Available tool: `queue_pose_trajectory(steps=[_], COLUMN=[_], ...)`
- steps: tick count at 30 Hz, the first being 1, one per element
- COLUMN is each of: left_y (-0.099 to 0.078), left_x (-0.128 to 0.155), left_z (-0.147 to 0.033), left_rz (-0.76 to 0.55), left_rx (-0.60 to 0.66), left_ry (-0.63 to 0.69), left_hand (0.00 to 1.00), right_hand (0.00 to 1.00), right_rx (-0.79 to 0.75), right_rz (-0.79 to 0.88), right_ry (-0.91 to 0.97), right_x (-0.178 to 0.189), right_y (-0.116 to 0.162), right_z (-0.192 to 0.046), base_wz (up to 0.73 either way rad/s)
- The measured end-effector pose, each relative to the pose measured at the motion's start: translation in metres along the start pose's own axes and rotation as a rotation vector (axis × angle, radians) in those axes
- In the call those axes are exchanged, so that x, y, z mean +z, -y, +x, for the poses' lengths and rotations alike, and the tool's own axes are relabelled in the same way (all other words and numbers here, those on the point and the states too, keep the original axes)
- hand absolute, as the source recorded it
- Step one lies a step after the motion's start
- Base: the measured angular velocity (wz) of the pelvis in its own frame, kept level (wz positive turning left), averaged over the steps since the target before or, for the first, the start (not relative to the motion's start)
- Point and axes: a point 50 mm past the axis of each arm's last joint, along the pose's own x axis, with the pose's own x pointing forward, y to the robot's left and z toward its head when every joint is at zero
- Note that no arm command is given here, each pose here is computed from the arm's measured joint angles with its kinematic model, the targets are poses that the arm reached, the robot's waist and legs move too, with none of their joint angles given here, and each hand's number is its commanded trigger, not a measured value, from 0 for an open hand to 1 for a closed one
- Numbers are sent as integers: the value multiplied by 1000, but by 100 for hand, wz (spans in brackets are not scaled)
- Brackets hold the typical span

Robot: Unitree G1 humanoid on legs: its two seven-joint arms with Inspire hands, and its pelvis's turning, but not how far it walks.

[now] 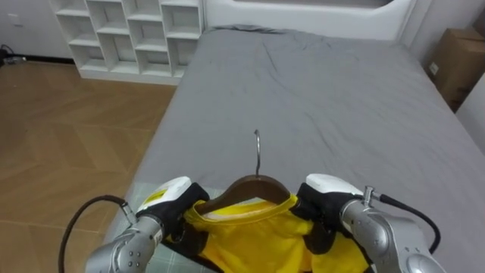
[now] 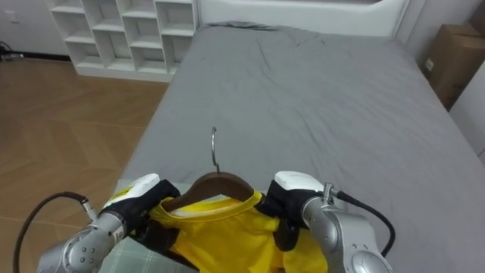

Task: Hang clothes

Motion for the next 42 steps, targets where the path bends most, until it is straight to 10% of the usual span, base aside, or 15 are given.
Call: queue_pose_trajectory(steps=[42], left_y=[4], left_x=[-3], left_z=[3], left_rz=[-258], left_rx=[-9], left_ry=[31], left_hand=[0], right_hand=[100], right_rx=[173], right_rz=[87], right_ry=[1], right_x=[-13], right_y=[-32], right_z=[0], base_wz=[-1])
